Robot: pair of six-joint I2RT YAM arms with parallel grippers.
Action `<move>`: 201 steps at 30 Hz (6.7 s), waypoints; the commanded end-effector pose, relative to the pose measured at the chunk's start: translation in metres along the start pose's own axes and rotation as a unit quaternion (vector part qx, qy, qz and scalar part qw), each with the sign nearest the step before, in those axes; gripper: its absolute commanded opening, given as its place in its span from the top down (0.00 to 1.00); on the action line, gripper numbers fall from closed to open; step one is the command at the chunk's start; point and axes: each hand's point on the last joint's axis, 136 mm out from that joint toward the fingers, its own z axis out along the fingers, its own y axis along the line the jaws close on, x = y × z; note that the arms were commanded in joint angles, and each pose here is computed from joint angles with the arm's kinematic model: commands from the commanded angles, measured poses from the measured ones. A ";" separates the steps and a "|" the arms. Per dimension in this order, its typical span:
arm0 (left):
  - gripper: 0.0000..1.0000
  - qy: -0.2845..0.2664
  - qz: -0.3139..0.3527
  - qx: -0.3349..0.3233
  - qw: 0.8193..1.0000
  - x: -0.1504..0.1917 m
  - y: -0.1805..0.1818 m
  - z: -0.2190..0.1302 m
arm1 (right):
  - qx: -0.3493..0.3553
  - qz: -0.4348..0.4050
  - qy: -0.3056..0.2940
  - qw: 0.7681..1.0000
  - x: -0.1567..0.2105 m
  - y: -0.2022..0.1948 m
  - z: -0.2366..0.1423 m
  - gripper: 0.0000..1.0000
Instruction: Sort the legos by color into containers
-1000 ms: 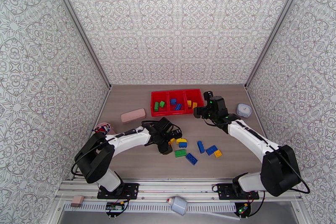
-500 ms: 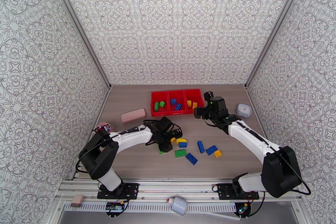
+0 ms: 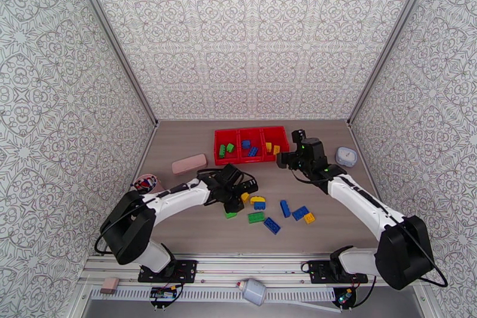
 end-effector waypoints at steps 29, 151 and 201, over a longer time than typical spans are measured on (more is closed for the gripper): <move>0.70 -0.258 -0.070 -0.051 0.962 -0.206 0.137 0.001 | -0.015 0.011 -0.023 1.000 0.008 0.001 -0.046 0.11; 0.00 -0.332 0.023 0.007 0.943 -0.042 -0.071 -0.054 | 0.120 -0.019 0.279 0.953 0.193 0.023 -0.017 0.73; 0.00 -0.355 -0.086 -0.122 0.923 -0.016 -0.016 -0.087 | 0.019 -0.113 0.062 0.991 -0.045 0.087 0.211 0.76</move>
